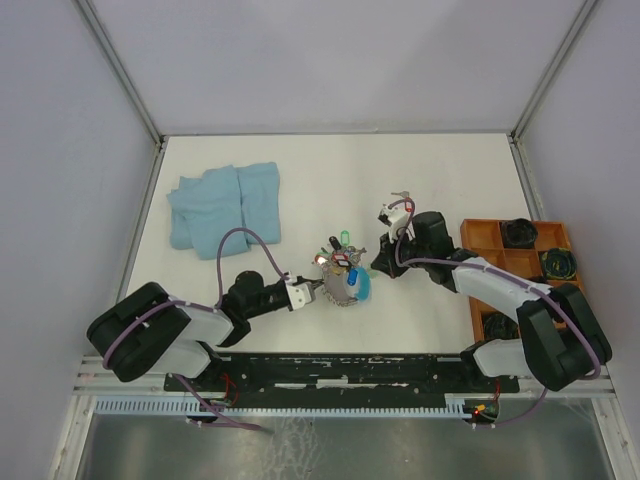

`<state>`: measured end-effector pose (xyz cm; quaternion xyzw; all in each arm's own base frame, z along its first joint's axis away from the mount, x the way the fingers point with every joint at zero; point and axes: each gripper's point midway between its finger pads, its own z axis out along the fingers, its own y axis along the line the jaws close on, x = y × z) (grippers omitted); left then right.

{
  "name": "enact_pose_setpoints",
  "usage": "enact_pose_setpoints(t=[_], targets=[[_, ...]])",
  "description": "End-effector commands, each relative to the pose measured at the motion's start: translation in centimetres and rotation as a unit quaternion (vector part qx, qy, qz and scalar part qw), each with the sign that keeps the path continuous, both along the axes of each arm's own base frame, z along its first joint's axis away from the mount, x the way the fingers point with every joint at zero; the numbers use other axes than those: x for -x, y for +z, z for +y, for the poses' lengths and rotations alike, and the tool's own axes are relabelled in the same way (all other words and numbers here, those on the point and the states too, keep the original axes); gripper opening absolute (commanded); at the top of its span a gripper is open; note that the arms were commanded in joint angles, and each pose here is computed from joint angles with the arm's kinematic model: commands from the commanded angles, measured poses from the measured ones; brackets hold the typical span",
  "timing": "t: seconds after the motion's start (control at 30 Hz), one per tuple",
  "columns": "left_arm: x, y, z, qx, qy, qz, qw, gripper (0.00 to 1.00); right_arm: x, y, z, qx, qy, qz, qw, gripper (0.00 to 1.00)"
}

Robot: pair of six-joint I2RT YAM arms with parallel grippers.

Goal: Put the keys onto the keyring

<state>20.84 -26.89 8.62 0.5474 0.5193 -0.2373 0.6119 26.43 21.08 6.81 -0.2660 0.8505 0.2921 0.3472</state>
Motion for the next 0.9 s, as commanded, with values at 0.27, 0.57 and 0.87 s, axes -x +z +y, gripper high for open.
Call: enact_pose_setpoints(t=[0.27,0.57,0.87], targets=[[0.2,2.5,-0.6,0.057,-0.029,-0.011,0.998,0.03,2.4,5.9,4.5,-0.089,0.255,-0.149,0.951,0.01],[0.9,1.5,-1.5,0.043,-0.068,0.005,0.997,0.03,3.5,5.2,7.3,-0.072,0.29,-0.236,0.925,0.01],[1.1,1.2,-1.4,0.039,-0.085,0.024,0.995,0.03,5.6,4.5,9.2,-0.079,0.317,-0.263,0.908,0.01]])
